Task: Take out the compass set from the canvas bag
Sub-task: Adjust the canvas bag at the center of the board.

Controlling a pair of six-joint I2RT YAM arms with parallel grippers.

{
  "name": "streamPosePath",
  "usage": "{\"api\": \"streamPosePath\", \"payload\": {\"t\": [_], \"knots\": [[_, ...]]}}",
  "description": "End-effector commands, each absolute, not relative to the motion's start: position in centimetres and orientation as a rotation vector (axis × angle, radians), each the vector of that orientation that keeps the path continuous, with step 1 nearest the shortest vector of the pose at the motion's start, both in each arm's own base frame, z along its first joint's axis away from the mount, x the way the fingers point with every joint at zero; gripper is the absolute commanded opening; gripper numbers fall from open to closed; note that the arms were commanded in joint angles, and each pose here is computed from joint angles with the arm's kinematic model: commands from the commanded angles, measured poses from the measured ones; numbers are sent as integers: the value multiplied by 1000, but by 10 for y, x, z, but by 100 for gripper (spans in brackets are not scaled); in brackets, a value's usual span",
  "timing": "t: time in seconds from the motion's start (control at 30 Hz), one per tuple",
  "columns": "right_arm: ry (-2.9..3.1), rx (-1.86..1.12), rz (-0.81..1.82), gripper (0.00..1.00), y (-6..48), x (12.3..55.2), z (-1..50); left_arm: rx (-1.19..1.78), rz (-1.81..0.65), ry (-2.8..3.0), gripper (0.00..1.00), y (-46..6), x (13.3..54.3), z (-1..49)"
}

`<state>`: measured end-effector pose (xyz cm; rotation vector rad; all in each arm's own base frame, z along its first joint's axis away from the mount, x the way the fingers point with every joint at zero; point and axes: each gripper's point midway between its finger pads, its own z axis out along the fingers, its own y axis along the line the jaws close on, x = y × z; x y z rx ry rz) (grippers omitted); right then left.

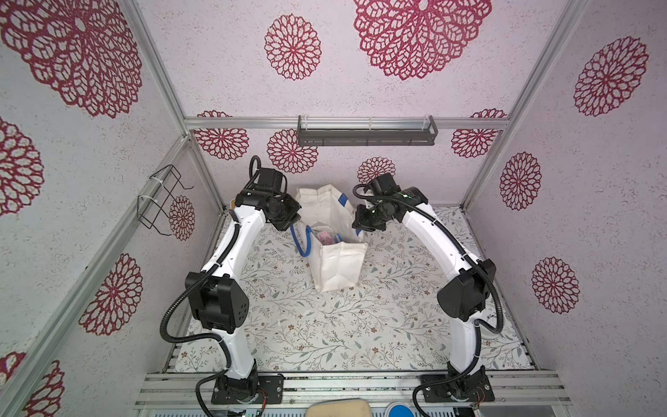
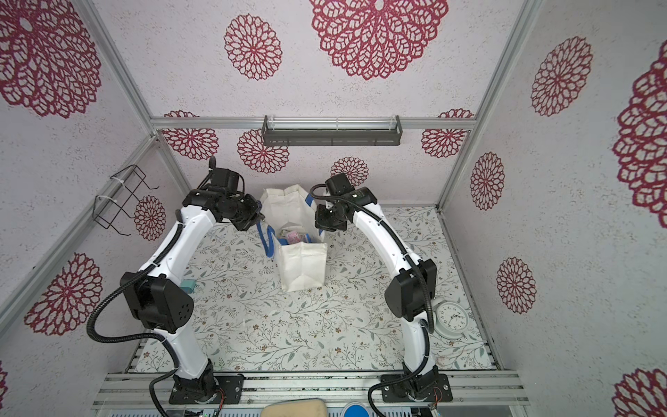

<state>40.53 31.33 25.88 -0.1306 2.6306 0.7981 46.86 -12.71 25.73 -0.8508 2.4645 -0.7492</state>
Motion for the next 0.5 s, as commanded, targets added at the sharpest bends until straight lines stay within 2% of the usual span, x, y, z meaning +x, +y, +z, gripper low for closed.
{"api": "streamPosePath", "payload": {"t": [0.0, 0.1, 0.17, 0.23, 0.27, 0.33, 0.37, 0.4, 0.47], "knots": [[2500, -125, 1040, 0, 338, 368, 316, -747, -764, 2377, 0, -119, 460, 304], [2504, -111, 1105, 2, 353, 343, 303, -748, -720, 2408, 0, -113, 449, 293], [2516, -106, 1135, 13, 360, 329, 288, -765, -693, 2422, 0, -106, 444, 284], [2545, -92, 1160, 29, 364, 318, 270, -778, -675, 2439, 0, -100, 439, 273], [2558, -86, 1155, 37, 363, 316, 263, -778, -663, 2448, 3, -98, 436, 270], [2574, -81, 1104, 55, 356, 316, 257, -778, -626, 2464, 26, -92, 430, 266], [2571, -92, 1071, 62, 352, 318, 258, -778, -599, 2468, 40, -87, 427, 267], [2562, -108, 1043, 67, 349, 320, 263, -776, -572, 2473, 50, -83, 423, 268], [2538, -132, 1002, 74, 345, 326, 273, -759, -524, 2473, 61, -76, 416, 275]]}}
